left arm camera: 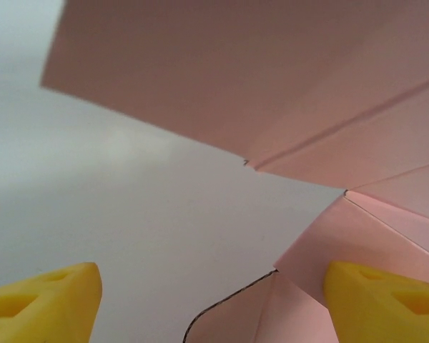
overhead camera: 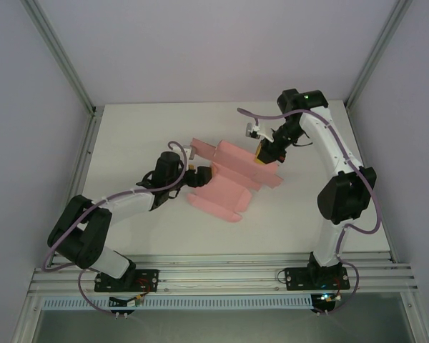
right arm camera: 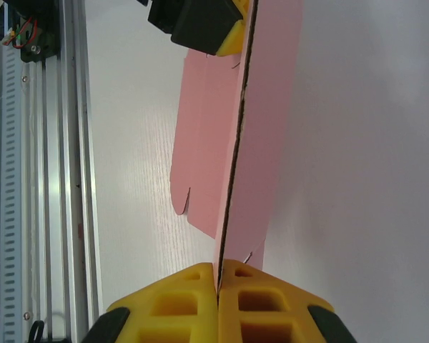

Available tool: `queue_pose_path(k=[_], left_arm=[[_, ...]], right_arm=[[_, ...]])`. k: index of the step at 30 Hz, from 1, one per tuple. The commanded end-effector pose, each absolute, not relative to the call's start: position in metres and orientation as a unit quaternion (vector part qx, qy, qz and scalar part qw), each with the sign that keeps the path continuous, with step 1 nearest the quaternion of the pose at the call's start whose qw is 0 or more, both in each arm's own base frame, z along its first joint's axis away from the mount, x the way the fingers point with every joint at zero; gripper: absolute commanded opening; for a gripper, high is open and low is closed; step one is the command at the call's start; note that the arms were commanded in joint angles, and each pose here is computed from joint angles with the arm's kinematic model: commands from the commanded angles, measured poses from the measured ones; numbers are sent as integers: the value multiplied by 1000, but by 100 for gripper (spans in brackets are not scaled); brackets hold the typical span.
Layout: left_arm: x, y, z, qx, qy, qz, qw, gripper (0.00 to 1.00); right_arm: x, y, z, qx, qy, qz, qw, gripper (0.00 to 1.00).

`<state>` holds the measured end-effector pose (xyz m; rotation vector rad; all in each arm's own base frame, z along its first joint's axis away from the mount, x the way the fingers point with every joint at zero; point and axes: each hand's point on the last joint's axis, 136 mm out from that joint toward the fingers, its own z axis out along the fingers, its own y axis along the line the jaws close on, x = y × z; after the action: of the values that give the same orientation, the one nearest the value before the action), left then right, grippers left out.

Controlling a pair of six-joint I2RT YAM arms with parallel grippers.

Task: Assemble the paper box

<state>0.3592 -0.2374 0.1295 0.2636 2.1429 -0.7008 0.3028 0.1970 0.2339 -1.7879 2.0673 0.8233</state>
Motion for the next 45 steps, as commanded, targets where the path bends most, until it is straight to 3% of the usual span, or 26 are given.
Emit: queue_pose_path(k=[1,6,12,16,21,27,42,45], left_arm=[[357,-247,138,118,855,-273,425,83],[345,-210,150,75,860,-224,452,100],[326,-149,158,1,881,-127,456,100],[323,-110,161,-53,881,-69,465,100],[329,-68,156,-146,879,-54,450,100],[349,-47,139,-201,884,-53,419,100],[421,-50,127,-194,889,-100,402,100],[437,-50,125,-186,890,-109,401,100]], right_arm=[[310,211,241,-613,705,306,181,0],[363,189,210,-626,736,97,239,0],[393,197,218,-642,688,9,337,0],[418,204,207,-668,627,-119,382,0],[430,219,211,-683,580,-165,412,0],[451,239,202,-686,477,-298,462,0],[458,253,117,-719,446,-290,447,0],[460,258,111,-708,437,-292,471,0]])
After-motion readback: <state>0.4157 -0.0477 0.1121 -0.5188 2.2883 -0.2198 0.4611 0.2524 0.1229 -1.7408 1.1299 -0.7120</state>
